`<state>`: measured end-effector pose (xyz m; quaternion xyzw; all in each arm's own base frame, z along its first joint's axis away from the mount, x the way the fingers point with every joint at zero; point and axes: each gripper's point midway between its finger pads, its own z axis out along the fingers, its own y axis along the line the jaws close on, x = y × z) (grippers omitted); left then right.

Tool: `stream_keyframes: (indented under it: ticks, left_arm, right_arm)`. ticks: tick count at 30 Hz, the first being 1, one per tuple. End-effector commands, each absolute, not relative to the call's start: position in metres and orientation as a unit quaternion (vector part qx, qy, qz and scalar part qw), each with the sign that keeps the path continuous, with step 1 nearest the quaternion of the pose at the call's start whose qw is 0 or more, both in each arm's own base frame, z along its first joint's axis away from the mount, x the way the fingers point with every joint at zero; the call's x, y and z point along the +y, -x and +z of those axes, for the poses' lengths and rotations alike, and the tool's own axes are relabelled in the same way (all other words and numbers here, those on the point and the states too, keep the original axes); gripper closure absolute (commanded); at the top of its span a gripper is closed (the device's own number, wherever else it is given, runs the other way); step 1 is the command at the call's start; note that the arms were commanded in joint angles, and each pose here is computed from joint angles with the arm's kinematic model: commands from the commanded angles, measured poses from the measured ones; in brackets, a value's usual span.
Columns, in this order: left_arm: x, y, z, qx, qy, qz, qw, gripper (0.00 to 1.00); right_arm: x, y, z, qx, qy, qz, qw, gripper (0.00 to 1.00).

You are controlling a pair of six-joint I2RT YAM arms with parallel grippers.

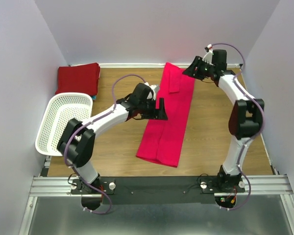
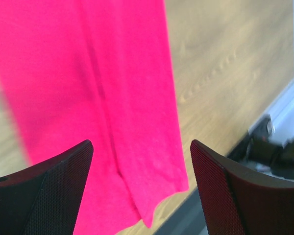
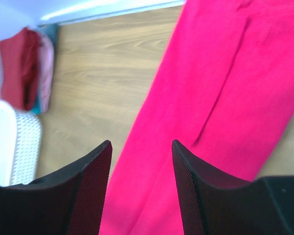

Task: Fold and stack the t-shirts
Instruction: Fold the tshirt

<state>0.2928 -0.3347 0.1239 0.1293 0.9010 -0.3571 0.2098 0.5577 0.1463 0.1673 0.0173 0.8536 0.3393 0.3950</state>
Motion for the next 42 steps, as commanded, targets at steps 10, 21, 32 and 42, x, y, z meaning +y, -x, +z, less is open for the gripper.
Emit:
stream_keyframes:
  ticks: [10, 21, 32, 42]
  left_arm:
    - [-0.229, -0.277, 0.127, 0.925, -0.047, -0.210, 0.313, 0.17]
    - [-0.203, -0.259, 0.123, 0.928, -0.006, -0.201, 0.315, 0.17]
    - [-0.200, -0.276, 0.106, 0.934, 0.016, -0.199, 0.297, 0.18]
    - [-0.215, -0.290, 0.107, 0.937, 0.001, -0.215, 0.276, 0.18]
  right_arm:
    - [0.165, -0.424, 0.111, 0.896, -0.033, 0.344, 0.279, 0.56]
    - [0.162, -0.478, 0.043, 0.915, -0.035, 0.307, 0.259, 0.57]
    - [0.163, -0.535, 0.002, 0.918, -0.047, 0.288, 0.268, 0.56]
    - [0.147, -0.571, 0.017, 0.911, -0.073, 0.267, 0.307, 0.55]
